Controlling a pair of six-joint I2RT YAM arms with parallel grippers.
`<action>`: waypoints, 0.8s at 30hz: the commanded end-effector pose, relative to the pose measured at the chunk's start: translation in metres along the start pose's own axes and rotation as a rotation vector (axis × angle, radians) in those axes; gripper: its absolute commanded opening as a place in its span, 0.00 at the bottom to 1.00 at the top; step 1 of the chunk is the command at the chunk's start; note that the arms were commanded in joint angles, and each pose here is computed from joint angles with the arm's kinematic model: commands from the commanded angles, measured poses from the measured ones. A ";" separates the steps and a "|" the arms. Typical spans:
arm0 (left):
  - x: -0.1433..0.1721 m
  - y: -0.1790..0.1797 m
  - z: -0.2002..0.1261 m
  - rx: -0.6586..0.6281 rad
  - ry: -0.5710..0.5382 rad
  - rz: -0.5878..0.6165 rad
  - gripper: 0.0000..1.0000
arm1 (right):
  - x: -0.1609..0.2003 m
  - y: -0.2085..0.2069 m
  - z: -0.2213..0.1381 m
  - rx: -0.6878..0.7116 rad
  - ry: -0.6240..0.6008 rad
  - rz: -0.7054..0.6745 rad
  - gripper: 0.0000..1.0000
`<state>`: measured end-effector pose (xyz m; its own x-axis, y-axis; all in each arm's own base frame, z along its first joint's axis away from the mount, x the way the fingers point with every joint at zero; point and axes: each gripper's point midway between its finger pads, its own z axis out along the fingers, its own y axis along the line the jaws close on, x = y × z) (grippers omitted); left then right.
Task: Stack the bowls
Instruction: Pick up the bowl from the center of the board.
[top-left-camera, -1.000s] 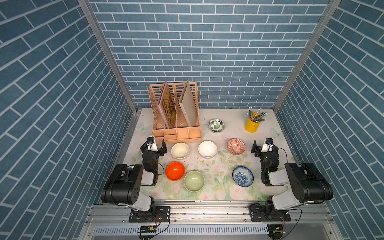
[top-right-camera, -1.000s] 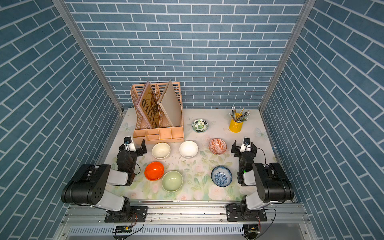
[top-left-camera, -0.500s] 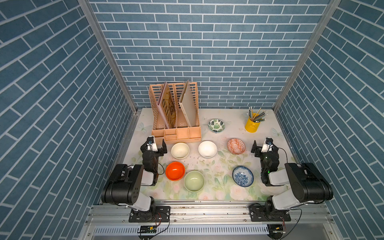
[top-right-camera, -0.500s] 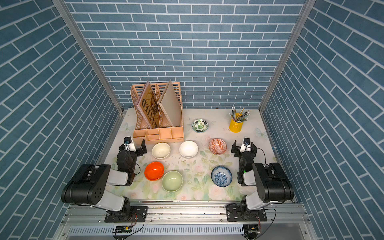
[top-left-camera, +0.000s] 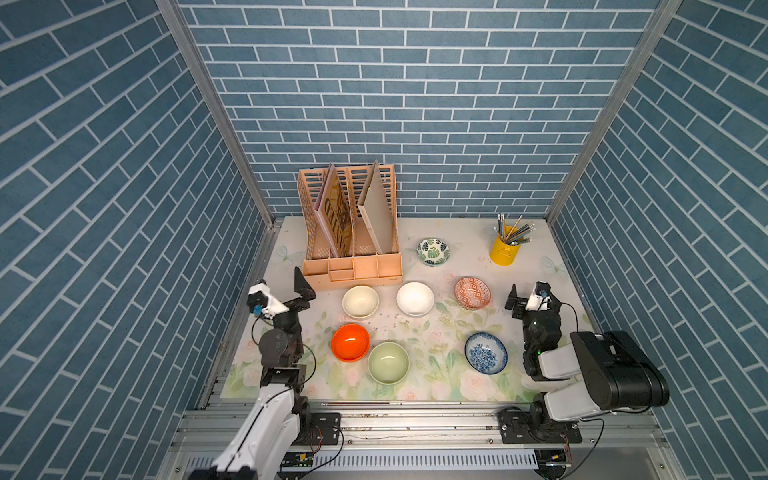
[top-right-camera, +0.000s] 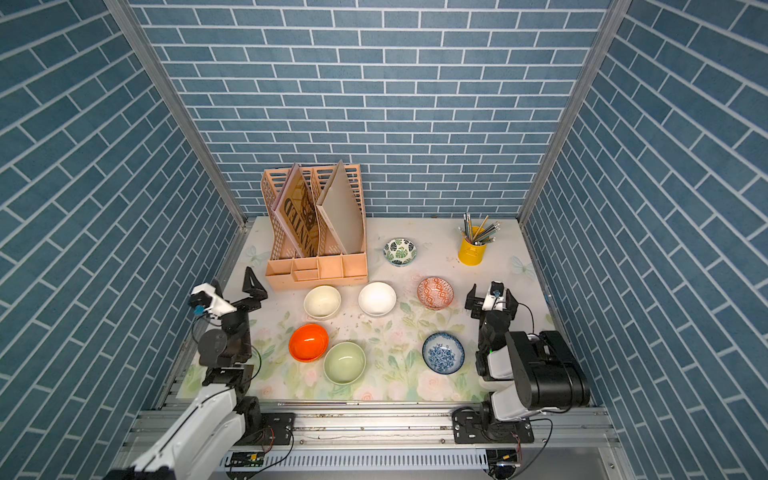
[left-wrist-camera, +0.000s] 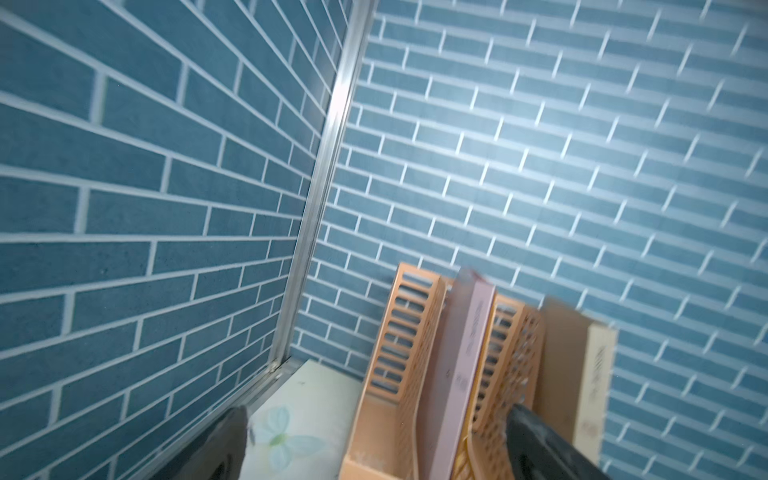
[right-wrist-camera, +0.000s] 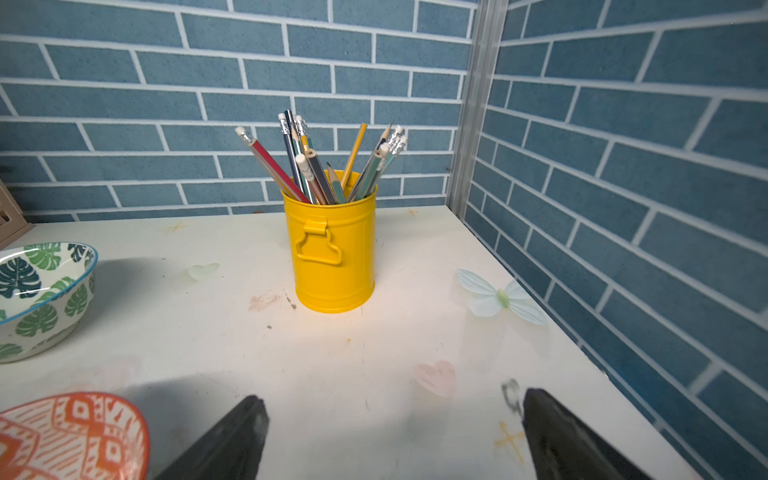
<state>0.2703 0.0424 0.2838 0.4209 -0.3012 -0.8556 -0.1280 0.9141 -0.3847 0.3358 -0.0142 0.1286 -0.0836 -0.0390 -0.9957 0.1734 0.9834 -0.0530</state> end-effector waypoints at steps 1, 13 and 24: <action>0.034 0.024 -0.017 -0.105 0.118 -0.229 1.00 | -0.049 -0.027 -0.015 0.142 -0.131 0.090 1.00; 0.062 -0.081 0.024 0.167 0.744 -0.280 0.96 | -0.157 -0.012 -0.056 -0.095 -0.156 0.432 0.93; 0.067 -0.076 -0.010 0.193 0.967 -0.028 0.88 | -0.132 0.063 -0.016 -0.352 0.472 0.358 0.77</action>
<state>0.3255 -0.0552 0.2806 -0.4495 -0.3999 -0.7988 0.0828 0.8717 -0.4830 0.3514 0.0313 0.3148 -0.2349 0.3313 -0.9138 -0.0258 0.9377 0.3466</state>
